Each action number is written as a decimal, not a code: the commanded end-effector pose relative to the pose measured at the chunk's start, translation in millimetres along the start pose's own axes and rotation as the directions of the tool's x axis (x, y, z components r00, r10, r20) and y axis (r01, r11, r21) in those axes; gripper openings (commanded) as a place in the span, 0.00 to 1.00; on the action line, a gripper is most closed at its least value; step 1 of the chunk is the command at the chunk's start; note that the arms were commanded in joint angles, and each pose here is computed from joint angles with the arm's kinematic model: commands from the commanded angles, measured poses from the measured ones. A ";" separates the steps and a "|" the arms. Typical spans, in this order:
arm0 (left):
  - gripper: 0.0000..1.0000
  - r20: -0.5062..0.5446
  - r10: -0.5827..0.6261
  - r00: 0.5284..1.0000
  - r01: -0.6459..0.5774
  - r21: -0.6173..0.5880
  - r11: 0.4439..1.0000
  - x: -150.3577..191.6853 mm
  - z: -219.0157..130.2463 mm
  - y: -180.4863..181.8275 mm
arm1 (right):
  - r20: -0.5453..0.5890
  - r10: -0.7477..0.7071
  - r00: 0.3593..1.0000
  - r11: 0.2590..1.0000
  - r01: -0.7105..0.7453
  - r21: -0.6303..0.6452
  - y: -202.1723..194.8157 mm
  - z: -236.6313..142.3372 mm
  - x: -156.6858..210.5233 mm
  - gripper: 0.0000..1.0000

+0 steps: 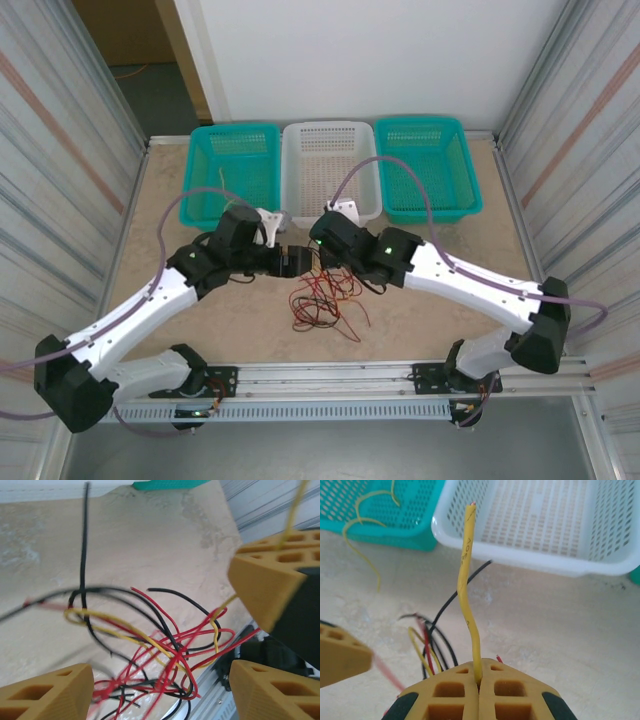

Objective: Untangle the cables

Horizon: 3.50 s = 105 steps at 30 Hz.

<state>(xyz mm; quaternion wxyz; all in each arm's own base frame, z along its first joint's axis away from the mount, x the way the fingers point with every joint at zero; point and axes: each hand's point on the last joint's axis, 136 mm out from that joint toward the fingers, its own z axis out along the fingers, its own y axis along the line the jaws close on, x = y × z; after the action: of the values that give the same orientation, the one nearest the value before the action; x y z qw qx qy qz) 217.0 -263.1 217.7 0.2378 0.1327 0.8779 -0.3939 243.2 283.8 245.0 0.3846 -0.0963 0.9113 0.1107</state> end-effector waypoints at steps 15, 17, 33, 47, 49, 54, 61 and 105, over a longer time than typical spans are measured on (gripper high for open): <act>0.53 0.002 -0.232 0.973 0.231 0.079 0.970 -12.0 27.8 9.3 | 0.141 0.021 0.990 0.985 0.003 -0.170 11.0 -37.2 -28.7 0.00; 0.57 0.006 -0.228 0.974 0.227 0.082 0.970 -12.6 28.9 9.1 | 0.137 0.013 0.991 0.980 0.014 -0.196 16.8 -37.3 -26.8 0.00; 0.13 0.030 -0.354 0.935 0.355 -0.105 0.929 5.8 42.4 87.3 | 0.229 0.079 0.970 0.994 -0.060 -0.090 -36.0 -56.4 -50.1 0.00; 0.00 0.111 -0.368 0.923 0.383 -0.331 0.862 17.1 12.4 154.0 | 0.274 0.334 0.902 0.912 -0.382 0.146 -183.9 -73.8 -61.3 0.00; 0.00 0.094 -0.366 0.926 0.375 -0.341 0.862 23.9 16.7 155.6 | 0.287 0.324 0.901 0.906 -0.383 0.178 -194.1 -79.6 -64.2 0.00; 0.00 0.049 -0.372 0.927 0.361 -0.388 0.848 43.2 27.4 165.9 | 0.353 0.346 0.870 0.873 -0.436 0.218 -223.3 -110.7 -72.3 0.00; 0.46 -0.053 -0.220 0.974 0.180 -0.405 0.897 44.5 42.0 138.9 | 0.377 0.351 0.857 0.918 -0.394 0.043 -199.3 -126.3 -100.0 0.00; 0.29 0.050 0.733 0.678 -0.712 -0.205 0.672 -108.2 66.7 -42.5 | 0.361 0.254 0.897 0.926 -0.118 -0.359 -74.8 -128.3 -187.4 0.04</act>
<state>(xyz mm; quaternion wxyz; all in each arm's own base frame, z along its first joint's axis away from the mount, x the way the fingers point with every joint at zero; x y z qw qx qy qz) 305.5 -344.3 253.3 0.4228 0.4256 0.7755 -0.1967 311.0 189.4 446.9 0.5258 -0.0443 0.8005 0.2841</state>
